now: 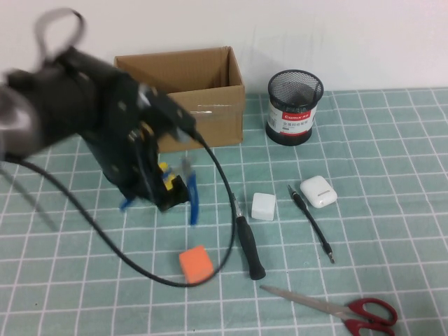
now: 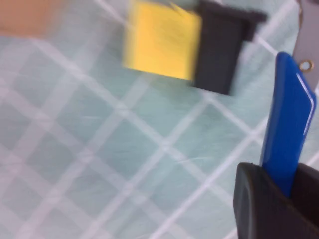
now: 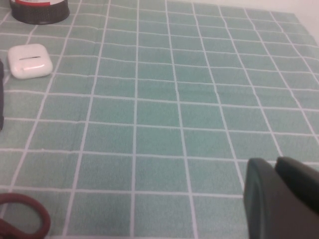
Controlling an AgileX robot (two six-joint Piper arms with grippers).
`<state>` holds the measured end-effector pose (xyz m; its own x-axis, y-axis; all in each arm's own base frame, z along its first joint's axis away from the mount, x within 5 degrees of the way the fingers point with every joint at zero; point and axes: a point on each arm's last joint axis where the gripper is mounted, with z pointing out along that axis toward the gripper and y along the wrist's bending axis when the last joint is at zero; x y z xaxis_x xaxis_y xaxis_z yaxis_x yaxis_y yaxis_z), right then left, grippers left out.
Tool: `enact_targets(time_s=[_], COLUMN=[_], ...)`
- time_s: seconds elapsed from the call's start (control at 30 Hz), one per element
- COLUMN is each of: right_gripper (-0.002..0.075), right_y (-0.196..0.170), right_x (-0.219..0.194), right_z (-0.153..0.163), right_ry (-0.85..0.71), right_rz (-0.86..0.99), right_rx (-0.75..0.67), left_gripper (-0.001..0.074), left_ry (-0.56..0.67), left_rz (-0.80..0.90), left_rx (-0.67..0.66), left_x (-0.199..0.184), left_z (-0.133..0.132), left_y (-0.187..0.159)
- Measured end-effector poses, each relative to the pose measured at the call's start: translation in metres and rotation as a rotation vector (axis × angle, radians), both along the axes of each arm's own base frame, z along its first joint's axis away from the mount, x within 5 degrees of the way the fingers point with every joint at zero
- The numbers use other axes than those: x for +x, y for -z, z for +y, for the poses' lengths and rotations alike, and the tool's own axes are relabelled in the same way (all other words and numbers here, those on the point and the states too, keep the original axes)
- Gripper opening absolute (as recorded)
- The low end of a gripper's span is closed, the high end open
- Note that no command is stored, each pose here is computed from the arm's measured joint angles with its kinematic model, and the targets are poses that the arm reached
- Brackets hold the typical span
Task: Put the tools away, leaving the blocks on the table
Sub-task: Place the Pliers into the box
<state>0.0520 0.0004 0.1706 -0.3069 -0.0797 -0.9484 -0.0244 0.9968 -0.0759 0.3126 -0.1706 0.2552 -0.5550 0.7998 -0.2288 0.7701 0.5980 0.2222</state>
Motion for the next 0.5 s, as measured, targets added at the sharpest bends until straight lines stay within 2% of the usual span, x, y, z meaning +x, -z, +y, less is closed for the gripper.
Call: enact_targets(time_s=[0.2,0.4,0.5], right_gripper=[-0.0011,-0.0011,-0.0011], right_y=[0.0,0.0,0.0], right_x=[0.0,0.0,0.0], right_z=[0.0,0.0,0.0], right_ry=[0.0,0.0,0.0], right_rz=[0.0,0.0,0.0], right_rx=[0.0,0.0,0.0], left_gripper=[0.0073,0.0073,0.0073], left_ry=[0.067,0.204,0.24], left_rz=[-0.213,-0.431,-0.491], left_rx=[0.041,0.192,0.248], left_x=[0.0,0.016,0.024], left_z=[0.011,0.016,0.015], left_y=[-0.061,-0.093,-0.095])
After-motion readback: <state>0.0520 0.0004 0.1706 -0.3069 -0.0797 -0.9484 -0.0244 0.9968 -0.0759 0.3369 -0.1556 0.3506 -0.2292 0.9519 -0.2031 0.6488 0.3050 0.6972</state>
